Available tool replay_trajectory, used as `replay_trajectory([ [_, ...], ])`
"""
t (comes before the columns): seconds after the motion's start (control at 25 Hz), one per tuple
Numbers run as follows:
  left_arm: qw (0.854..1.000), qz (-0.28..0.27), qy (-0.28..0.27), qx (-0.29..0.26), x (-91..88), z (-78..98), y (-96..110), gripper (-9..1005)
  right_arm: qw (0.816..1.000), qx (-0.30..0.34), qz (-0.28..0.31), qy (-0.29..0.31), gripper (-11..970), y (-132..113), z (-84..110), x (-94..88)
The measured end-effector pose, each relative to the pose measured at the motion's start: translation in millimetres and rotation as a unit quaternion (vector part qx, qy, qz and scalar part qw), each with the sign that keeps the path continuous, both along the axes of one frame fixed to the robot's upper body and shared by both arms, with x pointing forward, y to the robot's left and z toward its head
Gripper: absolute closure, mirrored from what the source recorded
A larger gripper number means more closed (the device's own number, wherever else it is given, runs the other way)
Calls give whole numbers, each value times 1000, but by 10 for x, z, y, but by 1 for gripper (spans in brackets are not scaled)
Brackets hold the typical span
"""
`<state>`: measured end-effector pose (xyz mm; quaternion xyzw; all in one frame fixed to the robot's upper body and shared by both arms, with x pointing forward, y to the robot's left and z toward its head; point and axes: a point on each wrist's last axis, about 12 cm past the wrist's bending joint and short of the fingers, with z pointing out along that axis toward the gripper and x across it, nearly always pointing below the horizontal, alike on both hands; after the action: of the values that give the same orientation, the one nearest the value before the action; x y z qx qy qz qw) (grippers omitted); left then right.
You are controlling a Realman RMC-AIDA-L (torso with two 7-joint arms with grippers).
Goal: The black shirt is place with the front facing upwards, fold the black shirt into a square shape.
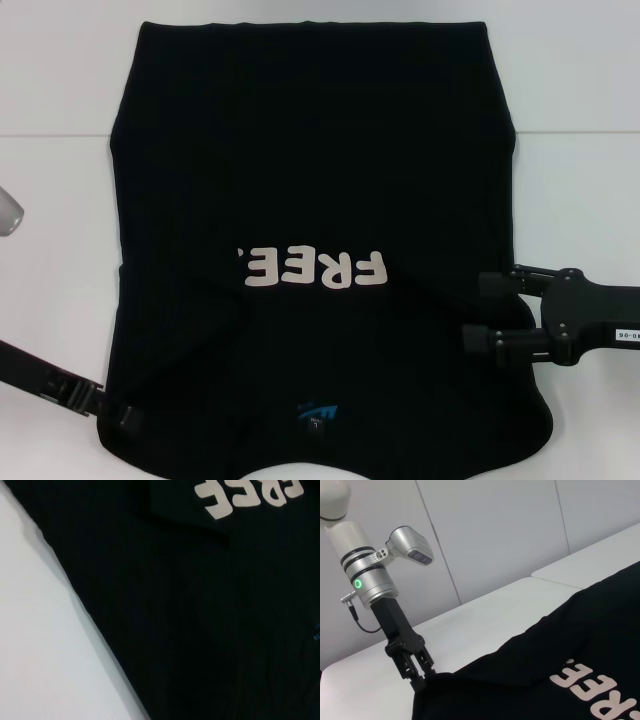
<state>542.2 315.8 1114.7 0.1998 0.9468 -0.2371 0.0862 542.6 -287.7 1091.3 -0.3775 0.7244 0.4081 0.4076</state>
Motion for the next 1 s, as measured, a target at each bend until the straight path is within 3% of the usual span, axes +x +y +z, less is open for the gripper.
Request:
replay_trajectory([
  [0.16, 1000, -2, -1, 9, 6, -11, 0, 181, 1000, 0, -1, 2, 15, -1, 13, 9],
  [0.28, 1000, -2, -1, 17, 10, -20, 4, 405, 1000, 1, -1, 3, 15, -3, 21, 15],
  [0.68, 1000, -4, -6, 23, 28, -9, -10, 884, 1000, 2, -2, 3, 14, -6, 27, 17],
  [1.0, 1000, -9, -7, 28, 27, -7, -1, 977, 1000, 8, -13, 24, 15, -41, 69, 50],
])
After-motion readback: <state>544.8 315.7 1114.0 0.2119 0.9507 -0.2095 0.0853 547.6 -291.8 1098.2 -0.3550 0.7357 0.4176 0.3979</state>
